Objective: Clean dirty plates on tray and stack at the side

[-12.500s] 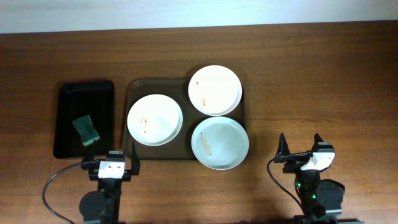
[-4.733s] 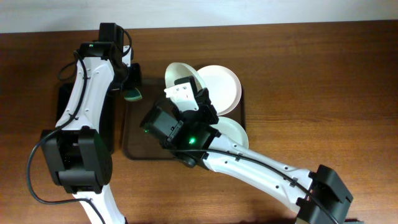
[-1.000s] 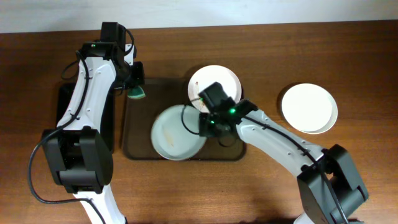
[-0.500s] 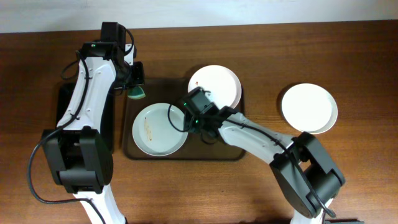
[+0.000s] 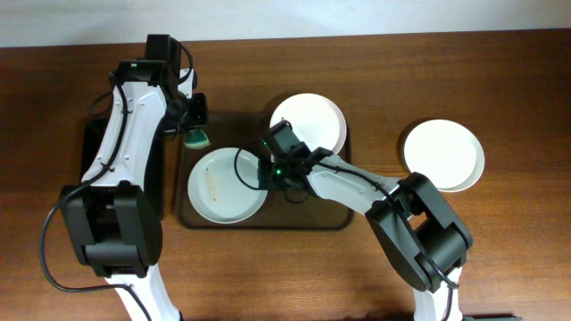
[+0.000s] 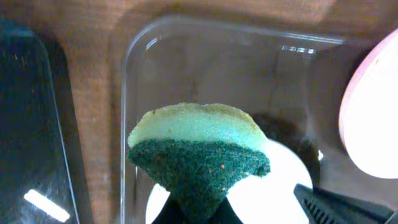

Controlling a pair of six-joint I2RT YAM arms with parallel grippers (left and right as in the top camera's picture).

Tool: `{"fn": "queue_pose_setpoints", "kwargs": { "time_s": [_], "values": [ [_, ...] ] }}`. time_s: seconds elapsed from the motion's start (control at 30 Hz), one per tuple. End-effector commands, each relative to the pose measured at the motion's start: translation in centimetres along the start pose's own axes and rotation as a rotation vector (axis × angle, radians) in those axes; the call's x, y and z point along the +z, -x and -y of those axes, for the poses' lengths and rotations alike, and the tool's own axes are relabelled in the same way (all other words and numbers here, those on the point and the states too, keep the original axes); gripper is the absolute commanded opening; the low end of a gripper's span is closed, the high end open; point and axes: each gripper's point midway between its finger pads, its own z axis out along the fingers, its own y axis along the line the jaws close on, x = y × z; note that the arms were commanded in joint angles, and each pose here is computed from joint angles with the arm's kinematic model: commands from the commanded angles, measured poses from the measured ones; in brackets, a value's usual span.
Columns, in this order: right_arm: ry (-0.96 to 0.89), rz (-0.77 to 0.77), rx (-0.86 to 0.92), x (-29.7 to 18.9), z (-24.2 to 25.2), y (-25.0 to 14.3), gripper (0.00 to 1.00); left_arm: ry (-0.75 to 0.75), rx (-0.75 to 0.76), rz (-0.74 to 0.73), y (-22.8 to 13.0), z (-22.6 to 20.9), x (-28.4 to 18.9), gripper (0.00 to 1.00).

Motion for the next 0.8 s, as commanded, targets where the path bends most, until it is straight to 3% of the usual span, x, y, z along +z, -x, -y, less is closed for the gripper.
{"fn": "queue_pose_setpoints", "kwargs": {
  "time_s": [0.0, 0.27, 0.4, 0.57, 0.67, 0.77],
  "values": [
    [-0.001, -0.006, 0.006, 0.6, 0.0, 0.0, 0.04, -0.033, -0.018, -0.083, -1.9, 0.7, 0.1, 0.01],
    [0.0, -0.012, 0.062, 0.5, 0.7, 0.3, 0.04, -0.044, -0.009, -0.256, -9.1, 0.8, 7.4, 0.01],
    [0.0, -0.011, 0.062, 0.5, 0.6, 0.3, 0.04, 0.082, -0.084, -0.282, -11.3, -1.6, 9.3, 0.01],
    [0.001, -0.01, 0.061, 0.5, 0.6, 0.4, 0.04, 0.189, -0.038, -0.284, -13.3, -2.2, 11.0, 0.01],
    [0.002, -0.009, 0.061, 0.5, 0.6, 0.4, 0.04, 0.19, 0.008, -0.198, -12.6, -1.1, 12.7, 0.01],
    [0.002, -0.009, 0.061, 0.5, 0.6, 0.4, 0.04, 0.249, 0.039, -0.028, -9.0, -1.2, 13.3, 0.01]
  ]
}}
